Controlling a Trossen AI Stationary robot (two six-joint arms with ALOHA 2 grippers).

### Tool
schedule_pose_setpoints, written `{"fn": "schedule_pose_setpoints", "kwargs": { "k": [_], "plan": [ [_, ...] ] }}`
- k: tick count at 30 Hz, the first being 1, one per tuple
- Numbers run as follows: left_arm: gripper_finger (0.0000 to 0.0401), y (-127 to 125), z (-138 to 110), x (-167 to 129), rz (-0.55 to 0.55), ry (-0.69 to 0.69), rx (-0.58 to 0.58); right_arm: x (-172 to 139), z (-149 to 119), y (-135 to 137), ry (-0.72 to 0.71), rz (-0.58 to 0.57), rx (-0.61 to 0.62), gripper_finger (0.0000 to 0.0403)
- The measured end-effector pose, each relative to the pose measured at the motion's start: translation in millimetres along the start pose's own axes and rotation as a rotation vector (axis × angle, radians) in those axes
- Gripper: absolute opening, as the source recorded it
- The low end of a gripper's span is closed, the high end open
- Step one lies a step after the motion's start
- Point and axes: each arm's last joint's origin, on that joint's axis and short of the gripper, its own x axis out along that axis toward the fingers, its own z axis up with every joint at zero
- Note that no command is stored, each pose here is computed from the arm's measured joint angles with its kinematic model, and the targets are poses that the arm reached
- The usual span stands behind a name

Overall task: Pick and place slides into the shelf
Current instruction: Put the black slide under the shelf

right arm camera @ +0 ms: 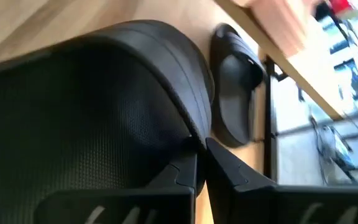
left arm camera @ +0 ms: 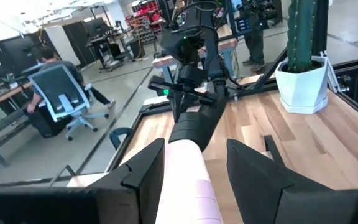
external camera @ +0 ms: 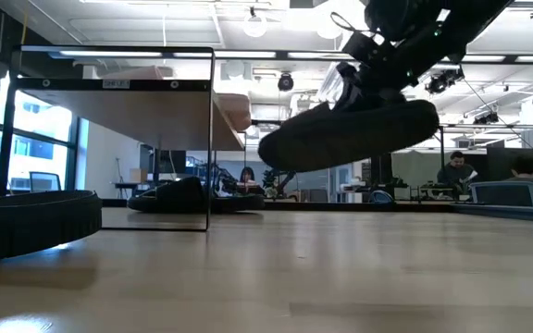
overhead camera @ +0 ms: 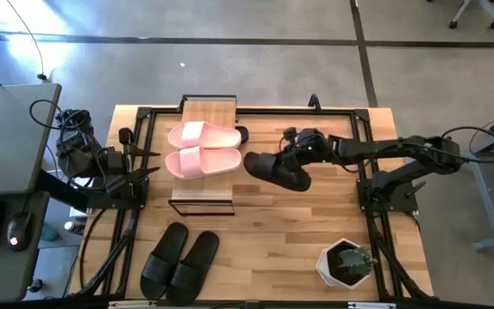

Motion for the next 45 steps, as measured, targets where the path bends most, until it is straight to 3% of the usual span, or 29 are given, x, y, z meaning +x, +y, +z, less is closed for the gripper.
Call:
{"fn": "schedule_pose_setpoints", "kwargs": {
  "k": [5, 18, 27, 33, 45],
  "plan": [
    [0.0156, 0, 0, 0, 0.0, 0.001, -0.007, 22, -5, 5, -0.044, 0.055, -0.083, 0.0],
    [0.0156, 1, 0, 0, 0.038, 0.002, -0.038, 72, -39, -3, -0.102, 0.023, -0.181, 0.0],
    [0.0156, 1, 0, 0, 0.052, 0.002, -0.04, 94, -41, -19, -0.205, 0.091, -0.106, 0.0],
    [0.0156, 1, 0, 0, 0.052, 0.002, -0.057, 114, -37, -28, -0.15, 0.17, -0.08, 0.0],
    [0.0156, 1, -2, 0, 0.048, 0.01, -0.046, 129, -28, -43, -0.154, 0.188, 0.01, 0.0023]
  ]
}}
